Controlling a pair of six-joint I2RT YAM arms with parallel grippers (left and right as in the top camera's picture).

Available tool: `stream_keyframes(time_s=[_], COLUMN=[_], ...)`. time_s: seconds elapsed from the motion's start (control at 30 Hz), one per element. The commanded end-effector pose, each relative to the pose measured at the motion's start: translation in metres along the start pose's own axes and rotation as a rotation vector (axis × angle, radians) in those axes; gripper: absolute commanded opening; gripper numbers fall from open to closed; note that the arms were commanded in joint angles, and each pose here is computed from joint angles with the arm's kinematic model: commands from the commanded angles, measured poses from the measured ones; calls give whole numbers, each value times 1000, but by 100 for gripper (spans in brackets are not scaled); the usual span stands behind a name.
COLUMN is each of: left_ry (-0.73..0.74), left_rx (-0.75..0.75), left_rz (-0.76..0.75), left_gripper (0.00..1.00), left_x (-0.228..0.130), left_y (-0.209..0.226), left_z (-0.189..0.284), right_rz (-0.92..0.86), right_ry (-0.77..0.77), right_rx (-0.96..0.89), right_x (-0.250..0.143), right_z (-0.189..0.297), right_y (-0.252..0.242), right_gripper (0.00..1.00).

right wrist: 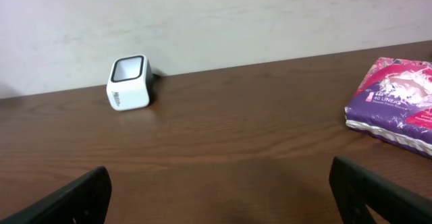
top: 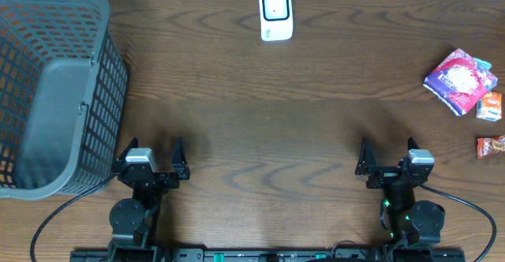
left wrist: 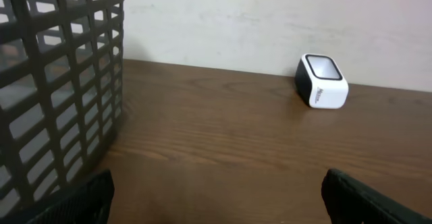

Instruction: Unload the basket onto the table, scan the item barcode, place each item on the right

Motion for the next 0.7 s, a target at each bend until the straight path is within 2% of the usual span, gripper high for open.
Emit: stream_keyframes(time_s=[0.0, 0.67], left_ry=[44, 42], left_rx=[40, 40], left_rz=[-69, -67], left_gripper=[98, 98], left_x=[-12, -12], left_y=[8, 8], left_z=[0, 0], right_rz=[11, 11], right_ry=[0, 0], right_rx=[-12, -12], right_x=[0, 0], right_z=[0, 0], right_y=[-2, -2], right_gripper=[99, 99])
Point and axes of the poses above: each gripper's point midway between its finger pads, its own z axis back along the fingers, its own y axis along the line the jaws close on, x = y × z, the point moved 3 cm from there along z, back along the fingers, and after that the axes turned 10 degrees about z, right-handed, at the moved point
